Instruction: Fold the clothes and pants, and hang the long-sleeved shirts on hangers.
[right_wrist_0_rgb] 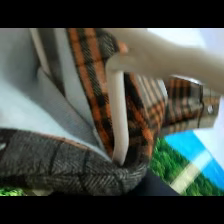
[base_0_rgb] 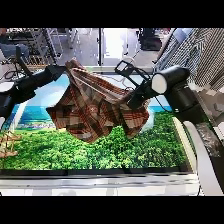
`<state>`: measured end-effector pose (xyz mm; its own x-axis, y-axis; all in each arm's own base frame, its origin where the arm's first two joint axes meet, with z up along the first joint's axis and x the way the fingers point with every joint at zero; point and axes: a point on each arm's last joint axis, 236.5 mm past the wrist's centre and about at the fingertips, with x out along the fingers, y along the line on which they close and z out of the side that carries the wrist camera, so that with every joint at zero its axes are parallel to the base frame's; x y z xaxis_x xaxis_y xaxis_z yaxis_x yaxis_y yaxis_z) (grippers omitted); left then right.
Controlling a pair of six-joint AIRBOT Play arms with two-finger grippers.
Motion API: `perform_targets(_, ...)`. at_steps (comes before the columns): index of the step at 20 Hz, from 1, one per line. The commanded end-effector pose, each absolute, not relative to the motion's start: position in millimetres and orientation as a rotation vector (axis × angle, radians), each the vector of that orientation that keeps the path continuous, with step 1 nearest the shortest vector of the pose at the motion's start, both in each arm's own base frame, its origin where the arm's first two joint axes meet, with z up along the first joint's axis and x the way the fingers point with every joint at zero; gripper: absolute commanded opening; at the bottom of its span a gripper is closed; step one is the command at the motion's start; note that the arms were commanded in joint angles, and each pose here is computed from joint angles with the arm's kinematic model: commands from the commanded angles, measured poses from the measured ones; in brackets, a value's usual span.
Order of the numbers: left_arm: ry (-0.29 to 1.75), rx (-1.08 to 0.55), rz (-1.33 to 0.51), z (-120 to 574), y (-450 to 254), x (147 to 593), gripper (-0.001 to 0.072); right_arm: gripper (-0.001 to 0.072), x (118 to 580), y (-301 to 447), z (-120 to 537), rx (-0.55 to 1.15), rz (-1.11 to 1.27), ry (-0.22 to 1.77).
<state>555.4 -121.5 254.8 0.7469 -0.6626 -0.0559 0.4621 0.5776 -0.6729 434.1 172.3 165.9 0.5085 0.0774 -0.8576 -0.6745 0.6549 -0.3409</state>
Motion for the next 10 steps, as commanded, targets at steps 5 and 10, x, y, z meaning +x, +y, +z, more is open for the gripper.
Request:
perform_targets(5, 0.506, -0.637, -0.736, 235, -138, 527, 0.0025, 0.0063, 451, 125, 157, -0.908, 0.251, 0.996)
perform_targets(10, 0.451, -0.601, -0.767, 270, -144, 507, 0.0025, 0.0063, 460, 148, 140, -1.015, 0.292, 0.974)
